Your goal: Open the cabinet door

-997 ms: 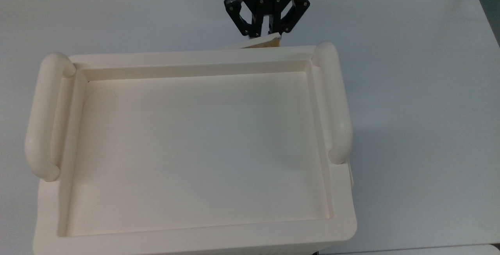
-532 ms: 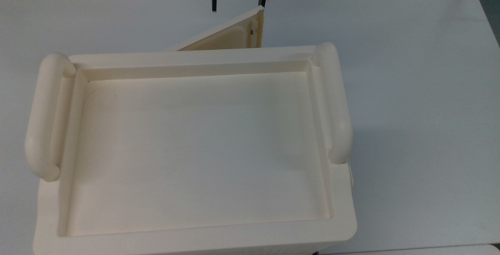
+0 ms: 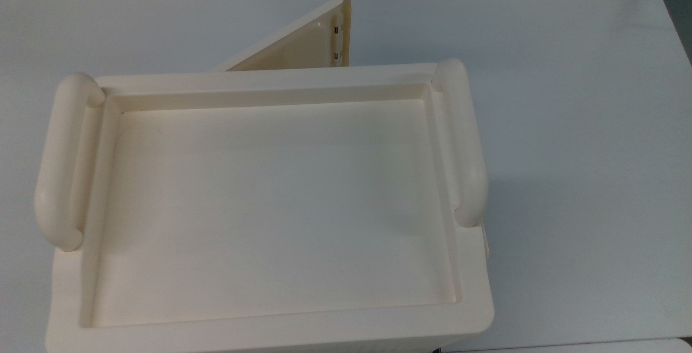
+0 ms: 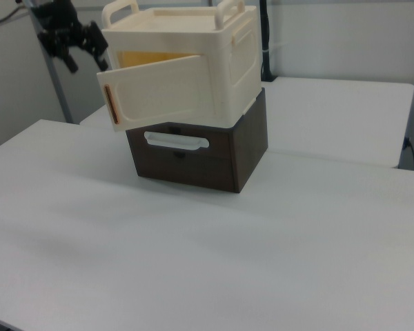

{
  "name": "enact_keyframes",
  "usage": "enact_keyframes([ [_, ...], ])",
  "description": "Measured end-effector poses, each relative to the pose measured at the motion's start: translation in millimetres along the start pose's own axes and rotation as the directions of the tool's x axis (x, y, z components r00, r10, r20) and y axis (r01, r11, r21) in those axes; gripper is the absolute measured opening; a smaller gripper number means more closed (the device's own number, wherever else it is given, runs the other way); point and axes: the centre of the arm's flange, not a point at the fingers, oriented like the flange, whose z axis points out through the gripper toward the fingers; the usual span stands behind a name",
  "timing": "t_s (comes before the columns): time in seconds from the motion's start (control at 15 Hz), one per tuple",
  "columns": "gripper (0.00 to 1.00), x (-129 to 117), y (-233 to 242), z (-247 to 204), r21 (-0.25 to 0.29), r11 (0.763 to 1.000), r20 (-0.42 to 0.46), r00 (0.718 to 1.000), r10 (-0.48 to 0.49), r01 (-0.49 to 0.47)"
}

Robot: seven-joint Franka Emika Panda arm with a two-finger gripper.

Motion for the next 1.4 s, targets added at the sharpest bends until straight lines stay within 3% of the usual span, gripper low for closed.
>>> enact_keyframes([
  [0.2, 0.91, 17.5, -7.5, -5.5, 0.027, 1.000, -0.131, 0.991, 0.015, -0.012],
  [0.4, 0.91, 35.4, -16.7, 20.6, 0.040, 0.999, -0.160, 0.987, 0.023, -0.016],
  [0.8, 0.91, 43.3, -17.1, 55.8, 0.033, 0.999, -0.105, 0.994, 0.020, -0.017],
  [1.06, 0.91, 21.2, 15.1, 68.7, 0.003, 0.999, 0.088, 0.995, -0.053, 0.053],
  [1.4, 0.91, 5.6, 45.7, 57.6, -0.001, 0.996, 0.150, 0.984, -0.092, 0.093],
])
